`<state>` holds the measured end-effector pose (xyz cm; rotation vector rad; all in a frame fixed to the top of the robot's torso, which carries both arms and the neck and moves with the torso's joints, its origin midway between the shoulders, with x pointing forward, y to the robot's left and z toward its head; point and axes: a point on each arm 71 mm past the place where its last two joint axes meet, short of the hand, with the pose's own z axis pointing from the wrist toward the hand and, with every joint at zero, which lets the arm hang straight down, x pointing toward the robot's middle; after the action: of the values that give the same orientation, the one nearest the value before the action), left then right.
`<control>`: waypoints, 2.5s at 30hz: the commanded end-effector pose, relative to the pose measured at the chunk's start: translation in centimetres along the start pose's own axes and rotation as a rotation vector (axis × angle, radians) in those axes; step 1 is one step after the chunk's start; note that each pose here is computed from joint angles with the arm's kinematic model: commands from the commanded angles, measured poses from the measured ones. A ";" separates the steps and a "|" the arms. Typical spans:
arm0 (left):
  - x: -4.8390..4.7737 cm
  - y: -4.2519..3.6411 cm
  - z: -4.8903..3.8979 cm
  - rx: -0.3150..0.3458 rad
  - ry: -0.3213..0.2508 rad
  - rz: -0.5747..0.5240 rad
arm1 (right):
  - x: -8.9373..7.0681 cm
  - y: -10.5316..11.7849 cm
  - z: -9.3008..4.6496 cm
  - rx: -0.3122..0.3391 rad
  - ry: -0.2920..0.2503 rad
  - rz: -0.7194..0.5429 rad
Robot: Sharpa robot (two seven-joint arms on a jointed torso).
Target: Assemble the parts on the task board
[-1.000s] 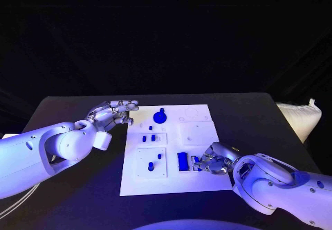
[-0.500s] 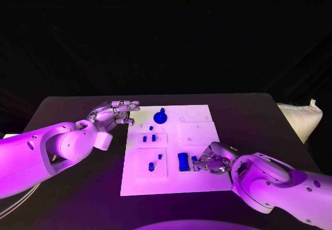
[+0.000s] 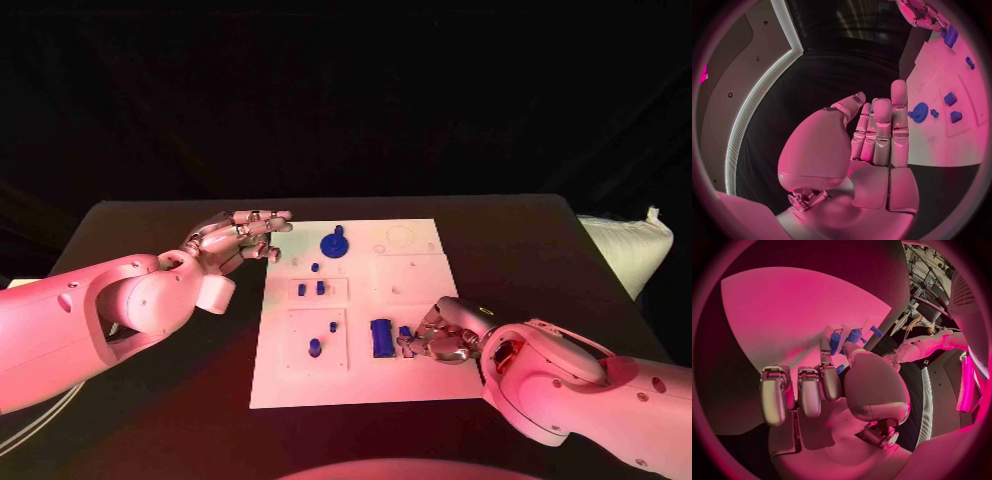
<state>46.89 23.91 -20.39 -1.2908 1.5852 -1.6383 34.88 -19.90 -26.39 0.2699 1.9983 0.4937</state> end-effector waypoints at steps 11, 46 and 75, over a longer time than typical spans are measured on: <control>0.28 -0.01 -0.01 -0.002 0.026 -0.003 | -0.2 0.3 -0.5 -0.036 -0.031 -0.028; -0.69 1.11 1.84 0.061 -0.097 -0.042 | -9.9 -3.4 4.5 -0.177 -0.224 0.704; -2.83 1.70 5.55 0.112 -0.265 0.004 | -12.2 -4.1 12.6 -0.226 -0.286 0.957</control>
<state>52.59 23.65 -23.57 -1.3843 1.3195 -1.4631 51.89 -25.67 -23.63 1.1004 1.4262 1.1866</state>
